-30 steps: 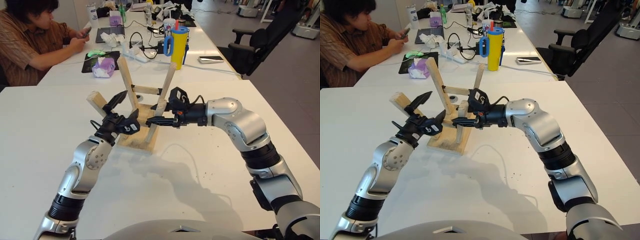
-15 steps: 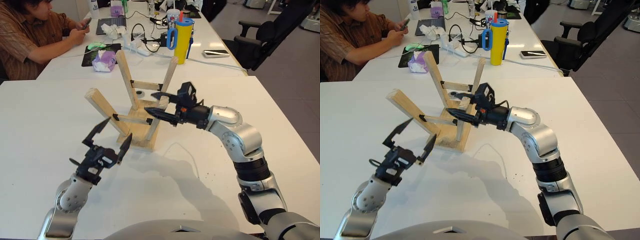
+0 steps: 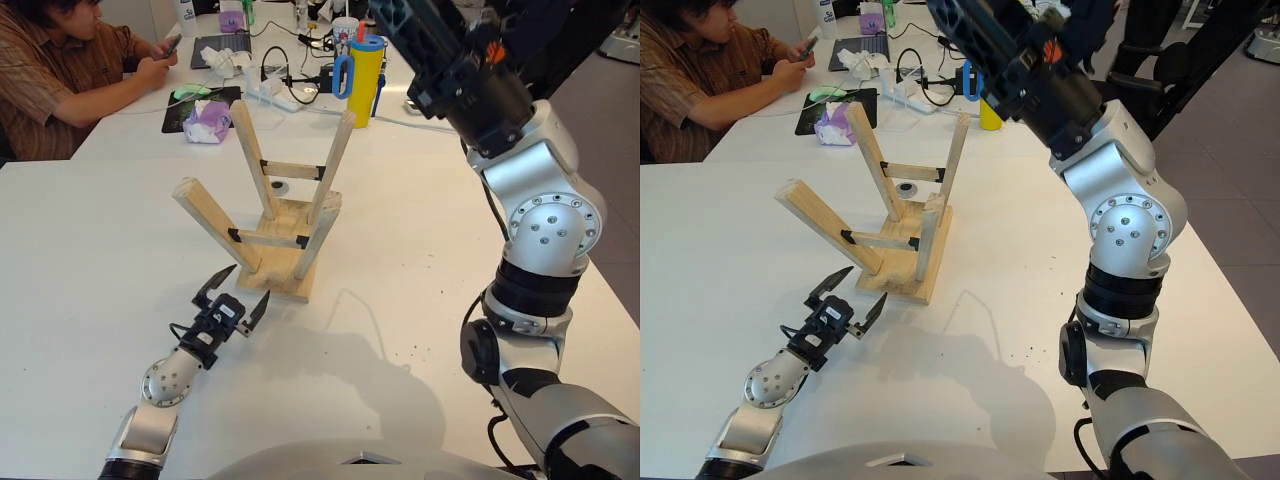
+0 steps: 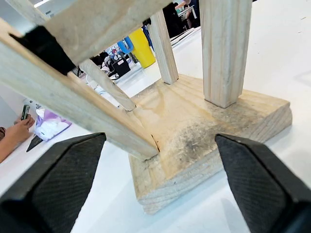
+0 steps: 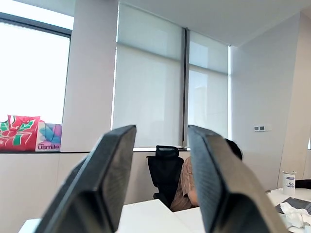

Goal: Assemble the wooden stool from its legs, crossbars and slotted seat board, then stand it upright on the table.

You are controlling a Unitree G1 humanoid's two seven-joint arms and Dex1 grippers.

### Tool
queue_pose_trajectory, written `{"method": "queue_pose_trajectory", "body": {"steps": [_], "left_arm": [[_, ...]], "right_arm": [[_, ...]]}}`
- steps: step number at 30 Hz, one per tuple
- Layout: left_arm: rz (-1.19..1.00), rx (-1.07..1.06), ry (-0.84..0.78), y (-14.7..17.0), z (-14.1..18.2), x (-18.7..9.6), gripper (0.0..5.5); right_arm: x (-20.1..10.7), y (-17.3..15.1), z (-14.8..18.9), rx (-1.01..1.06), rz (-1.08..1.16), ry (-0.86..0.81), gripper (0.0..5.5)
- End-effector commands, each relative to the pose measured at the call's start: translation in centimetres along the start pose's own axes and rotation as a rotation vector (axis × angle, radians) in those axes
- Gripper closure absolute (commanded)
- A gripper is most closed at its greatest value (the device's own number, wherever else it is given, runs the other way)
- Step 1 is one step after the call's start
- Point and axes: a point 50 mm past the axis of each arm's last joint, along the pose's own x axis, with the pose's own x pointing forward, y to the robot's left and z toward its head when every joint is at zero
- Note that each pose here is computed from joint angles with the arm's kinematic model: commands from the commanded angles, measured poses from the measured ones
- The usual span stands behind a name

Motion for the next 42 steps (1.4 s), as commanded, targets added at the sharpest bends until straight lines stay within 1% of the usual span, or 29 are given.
{"method": "queue_pose_trajectory", "body": {"steps": [1,2,3,5,6,7,8,9,11,13,15,16,17,19,21,23,24,26,28,31,34,36,37,40,41,42], "left_arm": [[-0.018,-0.009,0.053,-0.5,-0.7,0.1,1.30],[-0.022,-0.007,0.067,-0.7,-0.9,0.1,1.30],[-0.027,-0.007,0.076,-0.8,-1.1,0.1,1.30],[-0.031,-0.015,0.093,-0.9,-1.2,0.2,1.30],[-0.036,-0.016,0.099,-1.0,-1.3,0.4,1.30],[-0.039,-0.016,0.103,-1.1,-1.4,0.5,1.30],[-0.043,-0.011,0.111,-1.1,-1.4,0.5,1.30],[-0.038,-0.012,0.115,-1.1,-1.5,0.5,1.30],[-0.023,-0.017,0.123,-0.9,-1.6,0.5,1.30],[-0.006,-0.019,0.121,-0.8,-1.5,0.4,1.30],[0.012,-0.019,0.104,-0.8,-1.2,0.1,1.30],[0.016,-0.019,0.098,-0.8,-1.1,-0.1,1.30],[0.024,-0.020,0.095,-0.8,-1.1,-0.4,1.30],[0.035,-0.023,0.093,-0.9,-1.0,-1.1,1.30],[0.054,-0.020,0.107,-0.8,-1.1,-1.6,1.30],[0.089,-0.004,0.182,-0.4,-2.0,-2.1,1.30],[0.107,0.003,0.223,-0.2,-2.5,-2.2,1.30],[0.130,0.019,0.287,0.3,-3.3,-2.1,1.30],[0.131,0.030,0.337,0.5,-3.9,-1.6,1.30],[0.132,0.011,0.399,0.5,-4.5,-0.7,1.30],[0.132,-0.025,0.411,0.2,-4.5,0.4,1.30],[0.146,-0.039,0.402,0.1,-4.2,1.3,1.30],[0.159,-0.053,0.391,0.1,-4.0,2.0,1.30],[0.192,-0.070,0.356,0.1,-3.0,4.0,1.30],[0.203,-0.070,0.342,0.2,-2.6,4.5,1.30],[0.213,-0.066,0.330,0.2,-2.3,4.7,1.30]], "right_arm": [[-0.8,0.7,-5.9,0.133,-0.084,0.205,3.84],[-2.4,0.7,-10.1,0.186,-0.174,0.399,3.84],[-4.6,1.0,-14.2,0.188,-0.245,0.607,3.84],[-9.0,2.3,-19.5,0.249,-0.319,0.889,3.84],[-10.7,2.8,-20.9,0.245,-0.335,0.982,3.84],[-11.4,3.1,-21.5,0.263,-0.344,1.010,3.84],[-11.4,3.1,-21.3,0.251,-0.336,1.007,3.84],[-10.6,2.7,-20.4,0.228,-0.326,0.953,3.84],[-7.6,1.6,-17.1,0.185,-0.274,0.757,3.84],[-5.0,0.6,-13.6,0.201,-0.237,0.552,3.84],[-3.5,-0.6,-10.0,0.245,-0.222,0.365,3.84],[-3.3,-1.3,-8.7,0.252,-0.223,0.312,3.84],[-3.4,-2.2,-7.8,0.227,-0.234,0.293,3.84],[-4.1,-3.9,-7.2,0.150,-0.269,0.330,3.84],[-5.0,-5.0,-7.8,0.067,-0.281,0.409,3.84],[-6.1,-5.2,-10.6,-0.079,-0.210,0.594,3.84],[-6.4,-4.7,-12.1,-0.100,-0.141,0.655,3.84],[-6.4,-3.5,-14.3,-0.085,-0.013,0.679,3.84],[-6.3,-2.2,-15.5,-0.084,0.101,0.694,3.84],[-6.3,0.0,-16.6,-0.048,0.275,0.711,3.84],[-6.7,1.5,-17.2,0.008,0.356,0.732,3.84],[-7.0,1.9,-17.7,0.024,0.342,0.744,3.84],[-7.1,1.9,-18.1,0.020,0.286,0.749,3.84],[-8.6,1.0,-19.5,0.018,0.048,0.788,3.84],[-9.4,1.0,-19.7,0.026,-0.028,0.795,4.03],[-10.0,1.1,-19.7,0.049,-0.113,0.770,4.09]]}}
